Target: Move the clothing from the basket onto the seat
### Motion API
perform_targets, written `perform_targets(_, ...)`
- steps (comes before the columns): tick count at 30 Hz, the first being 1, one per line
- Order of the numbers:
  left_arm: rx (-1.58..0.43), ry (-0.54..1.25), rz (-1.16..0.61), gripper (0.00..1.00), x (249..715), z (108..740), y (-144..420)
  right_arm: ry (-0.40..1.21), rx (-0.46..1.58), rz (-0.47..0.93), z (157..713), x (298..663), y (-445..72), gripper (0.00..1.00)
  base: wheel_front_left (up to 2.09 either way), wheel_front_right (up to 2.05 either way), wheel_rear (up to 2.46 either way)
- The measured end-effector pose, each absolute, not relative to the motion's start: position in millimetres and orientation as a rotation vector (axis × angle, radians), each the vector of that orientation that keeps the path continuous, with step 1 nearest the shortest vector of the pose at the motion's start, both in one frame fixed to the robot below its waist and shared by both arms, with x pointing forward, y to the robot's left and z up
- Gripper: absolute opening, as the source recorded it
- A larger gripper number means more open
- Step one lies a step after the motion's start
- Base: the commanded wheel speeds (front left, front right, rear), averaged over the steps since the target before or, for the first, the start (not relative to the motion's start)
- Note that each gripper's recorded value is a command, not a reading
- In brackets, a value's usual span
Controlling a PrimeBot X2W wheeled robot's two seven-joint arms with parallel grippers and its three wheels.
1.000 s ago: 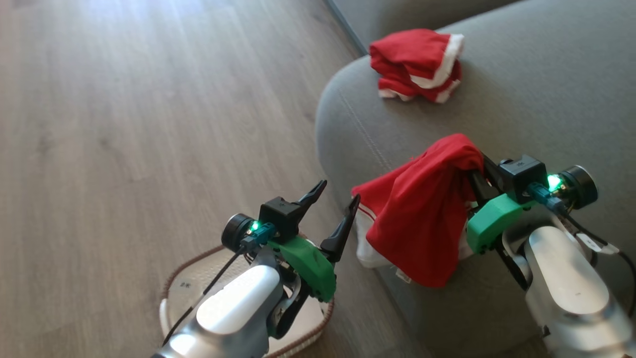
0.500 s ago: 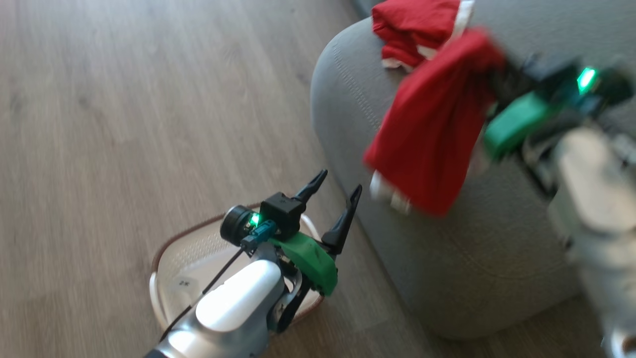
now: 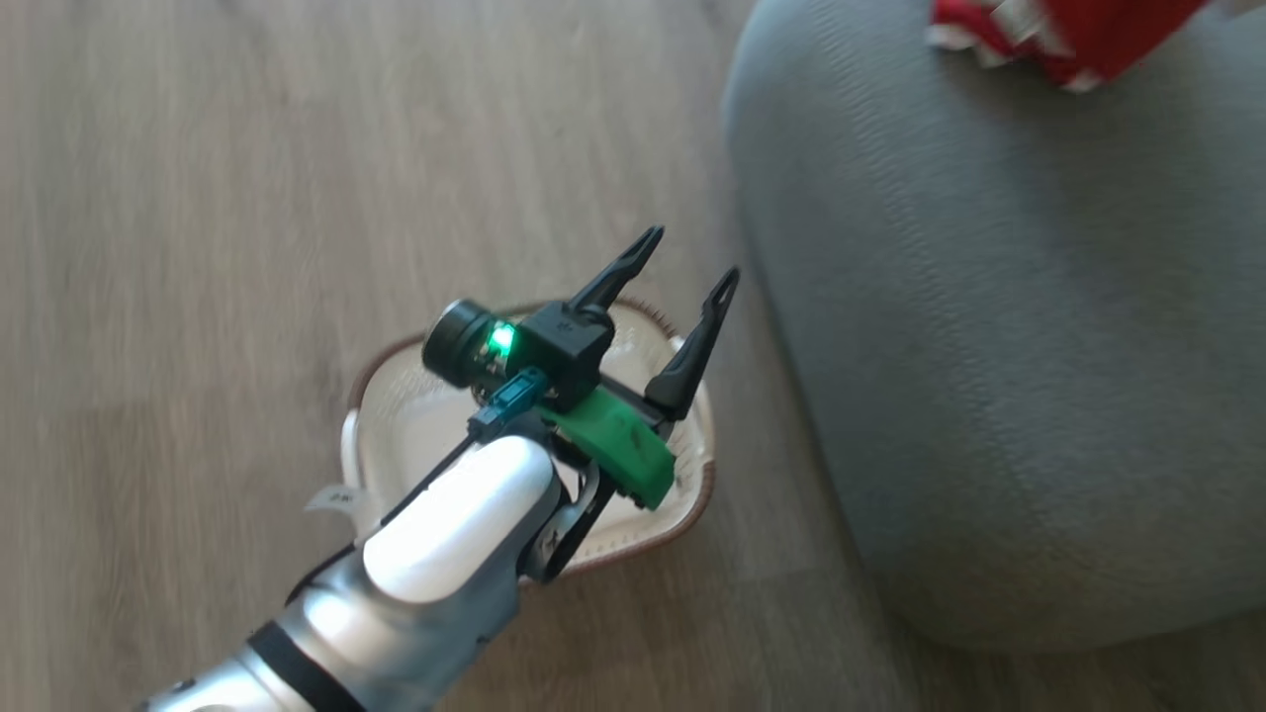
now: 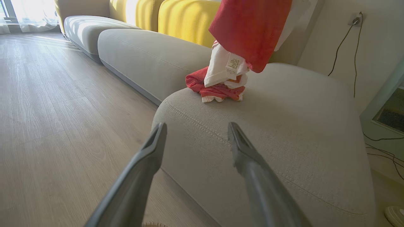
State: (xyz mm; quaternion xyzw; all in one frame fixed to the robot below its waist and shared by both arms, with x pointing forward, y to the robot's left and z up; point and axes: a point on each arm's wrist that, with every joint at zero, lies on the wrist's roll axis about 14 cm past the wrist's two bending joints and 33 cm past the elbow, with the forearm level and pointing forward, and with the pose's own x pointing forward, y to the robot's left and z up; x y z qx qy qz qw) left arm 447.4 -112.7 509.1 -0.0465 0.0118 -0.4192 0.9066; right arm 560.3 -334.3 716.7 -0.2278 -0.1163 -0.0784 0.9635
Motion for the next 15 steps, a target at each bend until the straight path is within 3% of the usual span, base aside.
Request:
perform_targets(7, -0.094, 0.056, -0.798, 1.0, 472.4, 486.4, -86.0, -0.159, -0.456, -0.228, 677.7, 610.5, -360.2, 0.0, 0.0, 0.0, 0.0)
perform_targets(15, -0.09, 0.13, -0.738, 1.0, 487.4, 446.7, -61.5, 0.071, -0.361, -0.263, 546.1, 637.0, -368.5, 0.0, 0.0, 0.0, 0.0)
